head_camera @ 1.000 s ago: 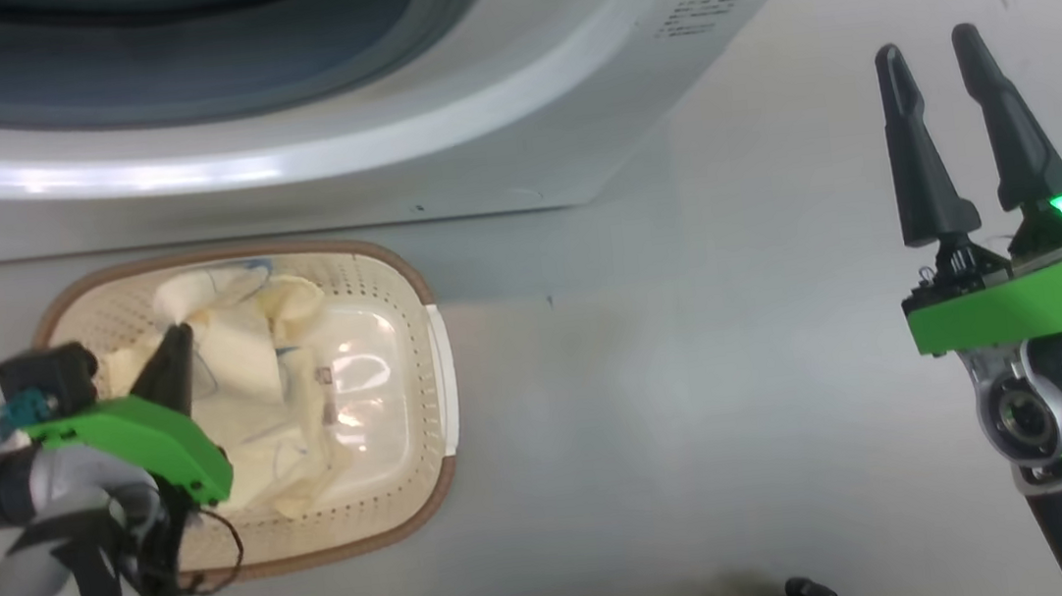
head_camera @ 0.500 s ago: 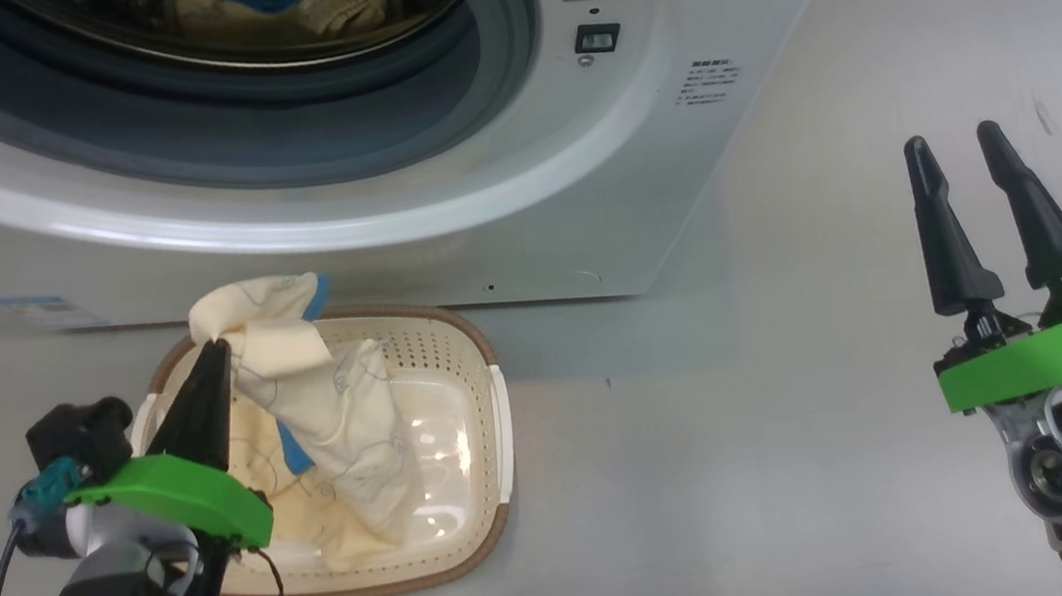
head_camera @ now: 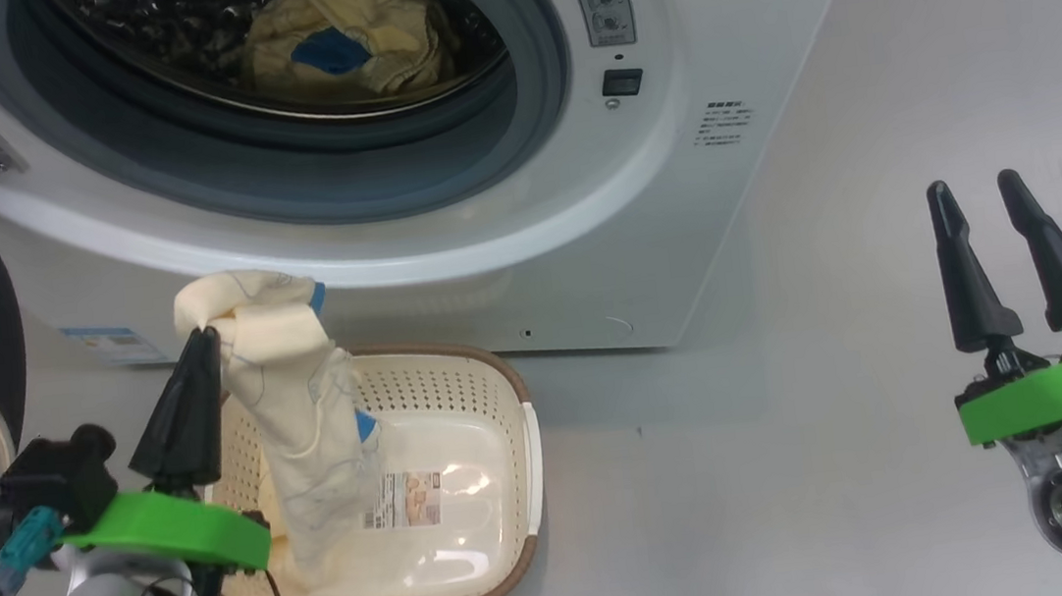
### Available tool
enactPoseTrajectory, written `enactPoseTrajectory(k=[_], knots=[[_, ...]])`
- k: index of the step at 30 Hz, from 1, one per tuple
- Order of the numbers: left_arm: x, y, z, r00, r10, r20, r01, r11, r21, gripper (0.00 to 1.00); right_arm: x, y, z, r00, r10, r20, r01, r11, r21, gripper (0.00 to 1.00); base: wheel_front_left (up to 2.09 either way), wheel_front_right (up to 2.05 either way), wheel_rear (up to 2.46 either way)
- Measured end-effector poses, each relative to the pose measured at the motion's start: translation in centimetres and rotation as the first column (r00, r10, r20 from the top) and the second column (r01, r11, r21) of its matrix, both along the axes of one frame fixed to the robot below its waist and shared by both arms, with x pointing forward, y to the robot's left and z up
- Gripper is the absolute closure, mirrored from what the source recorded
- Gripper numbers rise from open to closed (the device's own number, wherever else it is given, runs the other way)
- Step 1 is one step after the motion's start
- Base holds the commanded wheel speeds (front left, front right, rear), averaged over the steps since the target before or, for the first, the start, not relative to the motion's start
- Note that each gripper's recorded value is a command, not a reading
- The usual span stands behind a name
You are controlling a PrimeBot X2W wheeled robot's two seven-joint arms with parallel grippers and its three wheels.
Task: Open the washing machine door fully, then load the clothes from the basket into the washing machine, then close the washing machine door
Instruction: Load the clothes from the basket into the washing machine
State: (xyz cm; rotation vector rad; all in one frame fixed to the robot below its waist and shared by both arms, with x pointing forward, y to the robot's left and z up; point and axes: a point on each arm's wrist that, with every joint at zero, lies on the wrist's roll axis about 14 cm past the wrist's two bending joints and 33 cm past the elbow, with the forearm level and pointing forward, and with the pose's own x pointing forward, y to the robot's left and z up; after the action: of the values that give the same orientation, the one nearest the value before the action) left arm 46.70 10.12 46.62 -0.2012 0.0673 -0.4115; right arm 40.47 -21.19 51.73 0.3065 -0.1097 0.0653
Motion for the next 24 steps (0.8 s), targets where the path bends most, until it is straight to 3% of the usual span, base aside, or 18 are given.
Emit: enactPoseTrajectory(k=[15, 24], knots=[[-4.8, 2.3, 2.7, 0.995, 0.063, 0.078, -0.062, 0.998, -0.007, 1.00, -2.4, -1.0, 0.2, 0.999, -0.032, -0.004, 0.032, 0.999, 0.002, 0.00, 0.00, 0.00, 0.00], [-4.7, 1.7, 2.4, 0.995, 0.065, 0.074, -0.063, 0.998, -0.022, 1.00, -2.4, -1.4, -0.4, 0.999, -0.044, -0.022, 0.044, 0.999, 0.000, 0.00, 0.00, 0.00, 0.00]])
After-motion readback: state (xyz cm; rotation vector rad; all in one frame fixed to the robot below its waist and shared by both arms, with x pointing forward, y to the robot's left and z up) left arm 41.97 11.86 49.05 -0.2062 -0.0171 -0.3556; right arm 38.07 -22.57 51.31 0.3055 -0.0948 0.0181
